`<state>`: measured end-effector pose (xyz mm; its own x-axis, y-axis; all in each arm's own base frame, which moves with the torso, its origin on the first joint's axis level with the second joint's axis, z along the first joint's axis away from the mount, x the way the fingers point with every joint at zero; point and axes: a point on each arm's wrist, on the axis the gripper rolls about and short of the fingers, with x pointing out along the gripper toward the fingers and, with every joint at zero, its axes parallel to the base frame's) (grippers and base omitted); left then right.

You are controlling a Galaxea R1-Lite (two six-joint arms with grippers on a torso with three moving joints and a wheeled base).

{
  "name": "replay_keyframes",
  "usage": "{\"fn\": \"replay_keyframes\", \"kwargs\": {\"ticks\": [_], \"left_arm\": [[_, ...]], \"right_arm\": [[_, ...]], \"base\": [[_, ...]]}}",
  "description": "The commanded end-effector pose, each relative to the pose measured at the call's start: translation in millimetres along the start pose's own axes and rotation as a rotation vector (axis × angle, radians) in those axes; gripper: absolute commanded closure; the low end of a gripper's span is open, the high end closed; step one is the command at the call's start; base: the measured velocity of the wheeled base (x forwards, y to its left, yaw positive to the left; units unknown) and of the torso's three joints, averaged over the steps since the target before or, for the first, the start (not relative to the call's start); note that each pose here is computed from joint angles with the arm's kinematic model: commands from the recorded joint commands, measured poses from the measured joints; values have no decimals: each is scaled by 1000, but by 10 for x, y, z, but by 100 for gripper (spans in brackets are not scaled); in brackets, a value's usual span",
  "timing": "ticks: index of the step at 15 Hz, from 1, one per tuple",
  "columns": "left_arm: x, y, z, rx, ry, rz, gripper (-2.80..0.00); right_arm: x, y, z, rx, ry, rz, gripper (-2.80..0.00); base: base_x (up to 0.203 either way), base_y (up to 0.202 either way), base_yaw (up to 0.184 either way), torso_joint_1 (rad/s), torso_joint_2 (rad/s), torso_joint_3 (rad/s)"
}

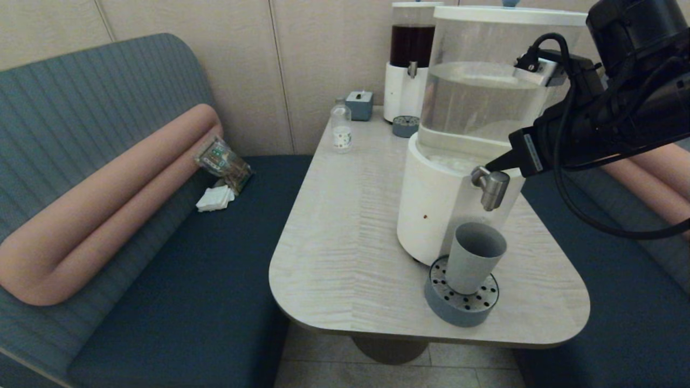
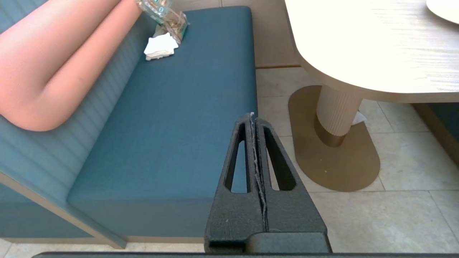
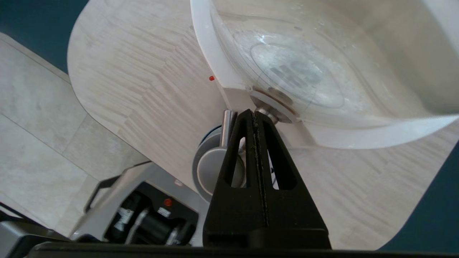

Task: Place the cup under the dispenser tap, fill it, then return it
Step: Turn on the faucet

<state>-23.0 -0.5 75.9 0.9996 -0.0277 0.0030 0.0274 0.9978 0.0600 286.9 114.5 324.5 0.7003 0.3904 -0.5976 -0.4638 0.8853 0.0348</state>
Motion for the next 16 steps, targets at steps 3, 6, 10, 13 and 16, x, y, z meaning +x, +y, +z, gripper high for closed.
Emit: {"fn": "replay_keyframes", "kwargs": {"ticks": [3, 6, 10, 13, 16], "left_arm": [[1, 0, 0, 0, 1, 0, 0], [1, 0, 0, 0, 1, 0, 0], [1, 0, 0, 0, 1, 0, 0], [1, 0, 0, 0, 1, 0, 0], [1, 0, 0, 0, 1, 0, 0]], "right_arm": [[15, -3, -2, -16, 4, 1, 0], [20, -8, -7, -42, 7, 0, 0], [61, -12, -1, -63, 11, 2, 0], [71, -8, -4, -67, 14, 8, 0], [77, -9, -10, -68, 17, 8, 0]], "base": [[0, 0, 0, 0, 0, 0], [0, 0, 0, 0, 0, 0], [0, 0, 0, 0, 0, 0], [0, 0, 0, 0, 0, 0], [0, 0, 0, 0, 0, 0]]}}
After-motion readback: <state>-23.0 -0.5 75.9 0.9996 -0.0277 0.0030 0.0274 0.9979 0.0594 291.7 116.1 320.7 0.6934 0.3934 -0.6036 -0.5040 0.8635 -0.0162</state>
